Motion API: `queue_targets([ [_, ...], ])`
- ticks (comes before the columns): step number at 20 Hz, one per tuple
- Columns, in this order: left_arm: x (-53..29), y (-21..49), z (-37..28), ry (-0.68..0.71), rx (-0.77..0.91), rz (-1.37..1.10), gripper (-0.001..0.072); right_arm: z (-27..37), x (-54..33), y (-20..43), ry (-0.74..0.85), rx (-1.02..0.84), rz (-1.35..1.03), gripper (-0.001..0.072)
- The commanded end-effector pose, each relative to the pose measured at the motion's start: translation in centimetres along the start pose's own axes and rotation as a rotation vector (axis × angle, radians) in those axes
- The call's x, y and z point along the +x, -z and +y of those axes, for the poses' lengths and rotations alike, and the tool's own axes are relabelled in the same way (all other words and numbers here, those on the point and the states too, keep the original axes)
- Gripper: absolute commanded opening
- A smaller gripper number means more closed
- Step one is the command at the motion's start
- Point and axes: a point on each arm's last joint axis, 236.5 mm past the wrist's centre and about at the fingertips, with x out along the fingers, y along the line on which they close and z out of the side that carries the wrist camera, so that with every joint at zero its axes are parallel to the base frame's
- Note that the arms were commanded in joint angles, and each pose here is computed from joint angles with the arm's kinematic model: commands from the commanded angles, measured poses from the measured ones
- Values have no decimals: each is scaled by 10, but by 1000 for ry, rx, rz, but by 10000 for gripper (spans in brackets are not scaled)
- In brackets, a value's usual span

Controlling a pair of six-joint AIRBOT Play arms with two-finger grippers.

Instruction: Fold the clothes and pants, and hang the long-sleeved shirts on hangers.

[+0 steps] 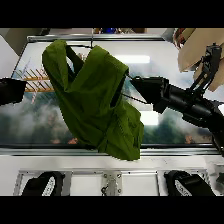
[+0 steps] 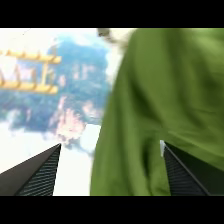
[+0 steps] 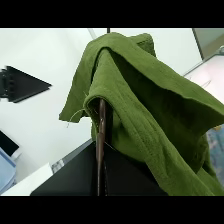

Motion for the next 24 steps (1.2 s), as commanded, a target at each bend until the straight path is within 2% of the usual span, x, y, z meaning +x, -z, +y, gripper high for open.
queue_targets([
  [1, 41, 2, 13, 130, -135, -27, 686, 3, 0, -2, -14, 8, -8, 8],
  [5, 73, -5, -27, 440, -267, -3, 686, 3, 0, -2, -13, 7, -7, 8],
  [7, 76, -12, -41, 551, -303, -2, 686, 3, 0, -2, -13, 8, -7, 8],
  [17, 106, 17, -75, 671, -294, 141, 684, 3, 0, -2, -13, 8, -7, 8],
  [18, 111, 21, -79, 678, -296, 158, 553, 3, 0, -2, -13, 8, -7, 8],
  [20, 116, 25, -82, 681, -300, 172, 161, 3, 0, -2, -13, 8, -7, 8],
  [21, 116, 25, -81, 677, -292, 172, 11, 3, 0, -2, -12, 7, -7, 8],
  [24, 100, 29, -74, 619, -206, 158, 10, 0, 0, -4, 2, 8, -15, 8],
])
